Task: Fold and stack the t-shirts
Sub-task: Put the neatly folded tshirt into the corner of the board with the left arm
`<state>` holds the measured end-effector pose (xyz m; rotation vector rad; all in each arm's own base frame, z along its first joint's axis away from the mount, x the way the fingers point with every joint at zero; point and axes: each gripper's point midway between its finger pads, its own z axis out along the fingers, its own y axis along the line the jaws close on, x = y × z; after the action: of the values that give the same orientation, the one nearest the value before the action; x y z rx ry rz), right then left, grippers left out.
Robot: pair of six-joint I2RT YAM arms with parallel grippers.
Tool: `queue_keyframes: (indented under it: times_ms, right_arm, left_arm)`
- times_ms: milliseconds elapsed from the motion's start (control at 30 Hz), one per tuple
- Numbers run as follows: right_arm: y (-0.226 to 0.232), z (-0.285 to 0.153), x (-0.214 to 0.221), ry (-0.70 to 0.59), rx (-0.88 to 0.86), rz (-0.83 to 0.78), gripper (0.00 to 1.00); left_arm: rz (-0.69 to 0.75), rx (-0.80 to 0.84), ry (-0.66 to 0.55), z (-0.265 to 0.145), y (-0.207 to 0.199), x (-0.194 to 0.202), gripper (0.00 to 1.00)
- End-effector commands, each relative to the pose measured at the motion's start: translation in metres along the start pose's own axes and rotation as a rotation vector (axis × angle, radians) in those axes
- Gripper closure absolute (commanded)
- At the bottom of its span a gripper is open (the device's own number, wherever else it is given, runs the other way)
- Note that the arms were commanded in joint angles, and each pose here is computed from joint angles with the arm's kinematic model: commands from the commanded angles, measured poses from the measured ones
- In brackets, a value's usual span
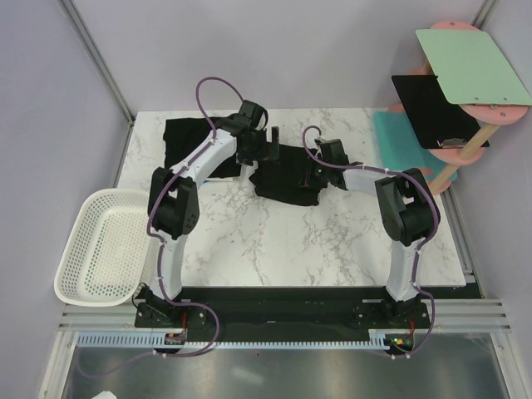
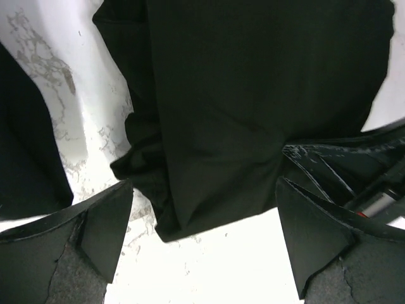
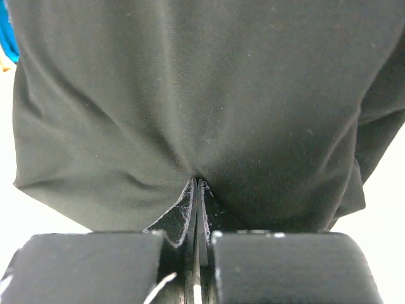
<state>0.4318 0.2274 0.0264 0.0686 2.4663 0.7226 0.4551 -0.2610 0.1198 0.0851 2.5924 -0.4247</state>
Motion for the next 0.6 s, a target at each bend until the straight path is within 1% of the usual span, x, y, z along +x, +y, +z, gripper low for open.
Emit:
queue_keyframes:
  times_ms: [0, 167, 300, 367, 567]
  right_arm:
    - [-0.037, -0.011, 0.006, 0.006, 0.153, -0.022, 1.0]
    - [-0.06, -0.018, 0.01, 0.014, 0.204, 0.003, 1.0]
    - [-0.067, -0.02, 0.011, 0.017, 0.212, 0.009, 1.0]
    - [-0.069, -0.019, 0.013, 0.026, 0.211, 0.012, 1.0]
    - [-0.068, -0.018, 0.013, 0.029, 0.204, 0.015, 1.0]
  left_arm:
    - [-0.016, 0.042, 0.001, 0.025, 0.002, -0.007, 0.0]
    - [-0.051, 0.032, 0.054, 0.053, 0.016, 0.009, 0.0]
    - [-0.097, 0.056, 0.092, 0.073, 0.023, 0.028, 0.0]
    - [-0.11, 0.102, 0.09, 0.078, 0.017, 0.03, 0.0]
    - [-0.162, 0.228, 0.15, 0.094, 0.002, 0.056, 0.03]
